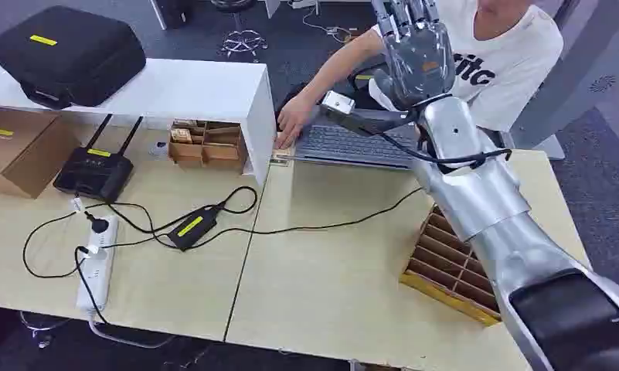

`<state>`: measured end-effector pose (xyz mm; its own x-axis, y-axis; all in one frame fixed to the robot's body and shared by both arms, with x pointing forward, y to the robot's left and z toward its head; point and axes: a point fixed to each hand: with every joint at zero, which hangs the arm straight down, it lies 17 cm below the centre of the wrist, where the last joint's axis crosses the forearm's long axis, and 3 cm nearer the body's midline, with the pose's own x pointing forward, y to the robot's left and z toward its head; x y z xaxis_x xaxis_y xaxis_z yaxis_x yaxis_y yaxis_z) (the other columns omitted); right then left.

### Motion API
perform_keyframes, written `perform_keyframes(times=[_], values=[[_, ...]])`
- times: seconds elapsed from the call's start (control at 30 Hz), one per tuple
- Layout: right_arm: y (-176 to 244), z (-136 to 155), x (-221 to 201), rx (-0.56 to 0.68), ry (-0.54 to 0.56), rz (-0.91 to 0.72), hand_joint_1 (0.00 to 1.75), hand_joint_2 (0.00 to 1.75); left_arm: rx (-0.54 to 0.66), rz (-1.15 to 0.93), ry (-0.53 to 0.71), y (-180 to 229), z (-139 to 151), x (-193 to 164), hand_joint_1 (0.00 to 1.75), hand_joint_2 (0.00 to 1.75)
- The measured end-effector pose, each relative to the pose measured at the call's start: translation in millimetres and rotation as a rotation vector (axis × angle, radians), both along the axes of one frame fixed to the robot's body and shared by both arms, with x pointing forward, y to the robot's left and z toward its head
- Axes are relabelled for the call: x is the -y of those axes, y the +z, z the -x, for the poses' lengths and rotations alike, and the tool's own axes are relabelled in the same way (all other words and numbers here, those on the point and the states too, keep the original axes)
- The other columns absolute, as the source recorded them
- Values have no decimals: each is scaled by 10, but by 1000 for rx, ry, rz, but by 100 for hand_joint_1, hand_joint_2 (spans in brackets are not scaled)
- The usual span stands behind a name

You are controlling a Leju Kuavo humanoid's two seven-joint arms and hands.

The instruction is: Pass the card to the sensor for recognition and then transmit it.

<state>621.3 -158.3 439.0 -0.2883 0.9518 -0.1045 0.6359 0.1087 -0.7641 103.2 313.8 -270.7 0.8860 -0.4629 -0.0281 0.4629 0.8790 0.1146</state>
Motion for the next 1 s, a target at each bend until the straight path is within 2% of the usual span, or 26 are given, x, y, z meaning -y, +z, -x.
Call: perform_keyframes(times=[0.27,0.6,0.63,0.67,0.7,1.0], values=[[-179,-182,289,-64,-74,-18,0,175,-5,-3,-12,1,2,8,0,175],[-323,-246,461,-93,-113,-14,0,175,-7,-6,-14,1,7,1,0,175],[-331,-249,468,-95,-114,-13,56,175,-7,-6,-14,1,6,1,0,175],[-341,-252,471,-97,-115,-11,140,175,-7,-6,-14,1,7,-2,0,175],[-349,-254,473,-98,-115,-9,175,175,-7,-6,-14,1,7,-2,0,175],[-422,-265,454,-112,-100,16,175,175,-8,-8,-19,1,7,-5,0,175]])
